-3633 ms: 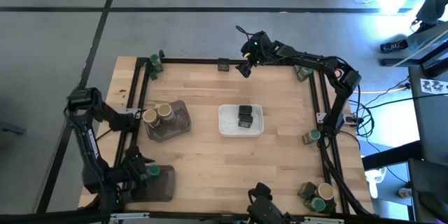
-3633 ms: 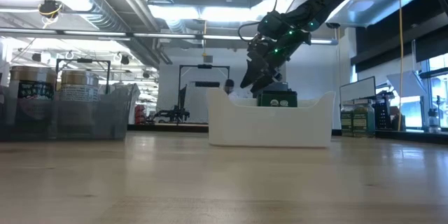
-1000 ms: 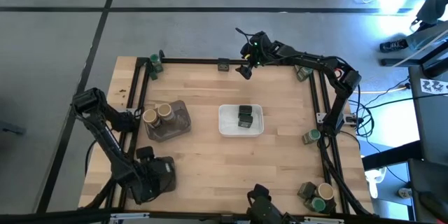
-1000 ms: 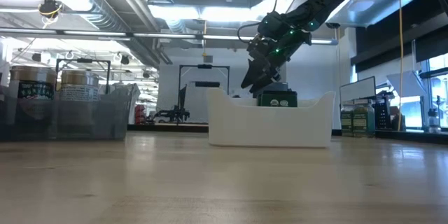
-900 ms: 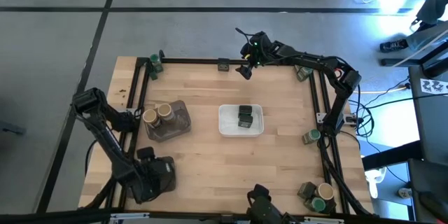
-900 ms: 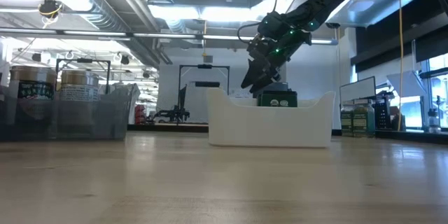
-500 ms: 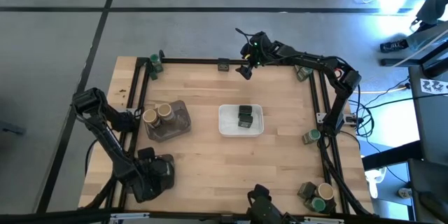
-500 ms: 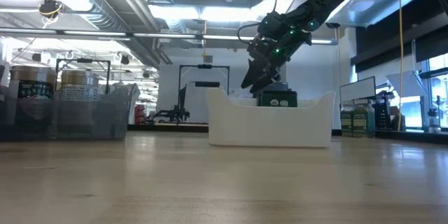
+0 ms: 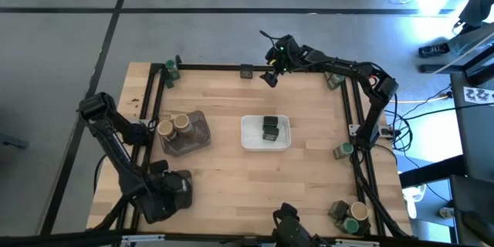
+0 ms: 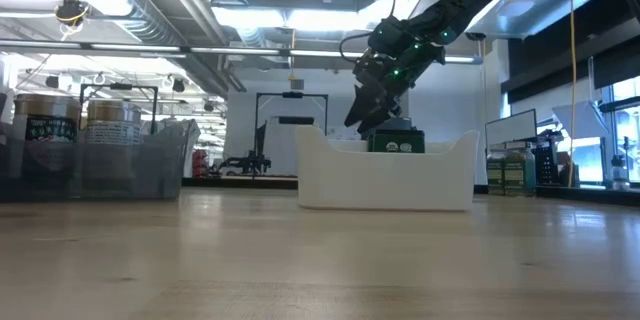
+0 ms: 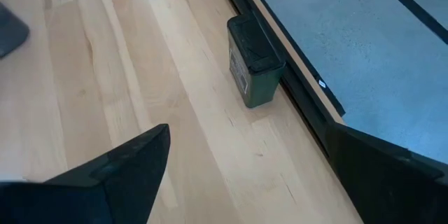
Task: Sort spices by type
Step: Put the green seasoning bottle into the bottom black bin
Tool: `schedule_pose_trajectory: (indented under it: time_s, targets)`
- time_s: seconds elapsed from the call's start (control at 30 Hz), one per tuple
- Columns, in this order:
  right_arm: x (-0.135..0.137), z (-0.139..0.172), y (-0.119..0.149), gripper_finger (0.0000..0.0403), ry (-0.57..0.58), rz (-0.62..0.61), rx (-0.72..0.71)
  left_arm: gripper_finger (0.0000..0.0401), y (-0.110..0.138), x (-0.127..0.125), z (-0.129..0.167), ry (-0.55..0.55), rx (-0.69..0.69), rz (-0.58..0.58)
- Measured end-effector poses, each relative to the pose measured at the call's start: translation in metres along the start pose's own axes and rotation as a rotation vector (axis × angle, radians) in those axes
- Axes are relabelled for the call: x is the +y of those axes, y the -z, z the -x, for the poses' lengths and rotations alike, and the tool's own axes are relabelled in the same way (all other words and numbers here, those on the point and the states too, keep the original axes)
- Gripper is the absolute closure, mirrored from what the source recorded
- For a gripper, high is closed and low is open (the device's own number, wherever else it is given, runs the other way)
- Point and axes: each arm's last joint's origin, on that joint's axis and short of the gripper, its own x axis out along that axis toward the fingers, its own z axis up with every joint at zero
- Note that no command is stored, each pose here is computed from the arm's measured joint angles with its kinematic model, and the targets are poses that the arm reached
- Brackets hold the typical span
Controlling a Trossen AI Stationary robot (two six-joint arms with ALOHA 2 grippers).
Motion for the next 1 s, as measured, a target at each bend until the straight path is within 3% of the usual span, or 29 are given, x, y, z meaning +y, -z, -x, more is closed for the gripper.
schedule_pose_trajectory:
  time_s: [0.27, 0.43, 0.53, 0.73, 1.0]
  targets:
    - [0.006, -0.001, 0.0, 0.0027, -0.03, -0.006, 0.003, 0.0209, -0.017, 0.021, 0.052, 0.003, -0.202, 0.053]
    - [0.028, -0.005, -0.001, 0.0027, -0.08, 0.051, 0.022, 0.0209, -0.035, 0.041, 0.075, 0.05, -0.381, 0.104]
    - [0.045, -0.008, -0.002, 0.0027, -0.114, 0.087, 0.03, 0.0209, -0.047, 0.052, 0.082, 0.033, -0.464, 0.067]
    - [0.087, -0.012, -0.003, 0.0027, -0.192, 0.177, 0.036, 0.0209, -0.075, 0.06, 0.073, 0.028, -0.588, -0.057]
    - [0.134, -0.013, -0.009, 0.0027, -0.319, 0.258, -0.048, 0.0209, -0.097, 0.071, 0.025, -0.031, -0.696, -0.149]
